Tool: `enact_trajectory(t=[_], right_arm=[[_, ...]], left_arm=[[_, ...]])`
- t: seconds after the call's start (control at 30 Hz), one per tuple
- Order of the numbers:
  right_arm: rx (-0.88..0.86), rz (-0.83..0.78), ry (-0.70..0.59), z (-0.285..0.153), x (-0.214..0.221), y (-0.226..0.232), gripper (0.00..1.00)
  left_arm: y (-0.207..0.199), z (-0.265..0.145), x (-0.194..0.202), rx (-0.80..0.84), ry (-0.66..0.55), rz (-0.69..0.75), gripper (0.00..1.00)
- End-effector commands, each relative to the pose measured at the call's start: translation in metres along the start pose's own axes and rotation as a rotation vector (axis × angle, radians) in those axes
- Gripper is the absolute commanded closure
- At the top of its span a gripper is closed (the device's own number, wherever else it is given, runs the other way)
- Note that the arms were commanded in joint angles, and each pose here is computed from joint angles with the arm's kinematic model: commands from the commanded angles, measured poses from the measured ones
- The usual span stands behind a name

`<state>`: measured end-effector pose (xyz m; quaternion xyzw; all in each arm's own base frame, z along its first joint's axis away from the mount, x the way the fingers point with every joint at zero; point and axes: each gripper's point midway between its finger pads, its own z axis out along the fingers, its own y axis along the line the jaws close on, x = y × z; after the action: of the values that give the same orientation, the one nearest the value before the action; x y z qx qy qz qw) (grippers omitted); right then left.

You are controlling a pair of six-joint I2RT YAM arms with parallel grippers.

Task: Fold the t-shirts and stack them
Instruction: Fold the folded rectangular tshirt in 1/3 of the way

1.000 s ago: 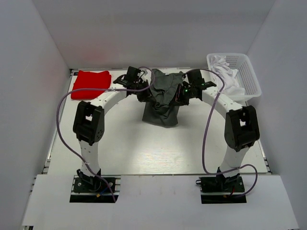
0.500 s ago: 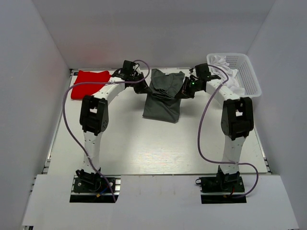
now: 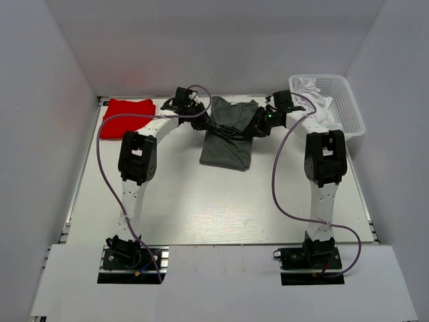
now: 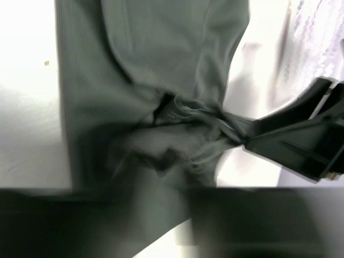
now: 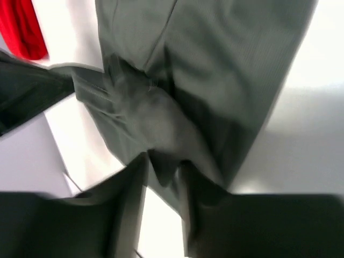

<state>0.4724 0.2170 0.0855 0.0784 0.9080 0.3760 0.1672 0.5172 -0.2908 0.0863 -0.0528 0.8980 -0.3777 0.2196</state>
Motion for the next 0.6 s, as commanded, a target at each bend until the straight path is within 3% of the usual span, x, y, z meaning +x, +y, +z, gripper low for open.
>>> enact_trajectory(t=[0.0,0.03,0.17,0.27,0.37,0.53,0.57], right_arm=[[-0.066,-0.073,-0.082,-0.007,-0.039,0.015,0.51],[-0.085,-0.11,-0.125,-0.011,-0.061,0.026,0.1],[-0.082,-0.179,-0.164,-0.039,-0.087,0.039,0.1],[-0.043,-0.196,-0.129,-0.047,-0.056,0.028,0.1],[-0.092,-0.256,-0.129,-0.068,-0.027,0.041,0.1],[-0.143,-0.388,-0.027,-0.054,0.027,0.054,0.1],[-0.157,-0.413,-0.032,-0.051,0.029,0.059,0.1]], left_arm=[[-0.027,-0.015,-0.044,0.042,-0.119,0.039,0.29],[-0.026,-0.02,-0.054,0.029,-0.144,0.037,0.0],[-0.033,-0.052,-0.081,-0.01,-0.223,0.067,0.0],[-0.032,-0.069,-0.079,-0.026,-0.239,0.081,0.0],[-0.024,-0.077,-0.052,-0.028,-0.176,0.093,0.0],[0.0,-0.092,0.008,-0.102,-0.055,0.071,0.0],[0.019,-0.093,0.035,-0.136,-0.003,0.039,0.0]])
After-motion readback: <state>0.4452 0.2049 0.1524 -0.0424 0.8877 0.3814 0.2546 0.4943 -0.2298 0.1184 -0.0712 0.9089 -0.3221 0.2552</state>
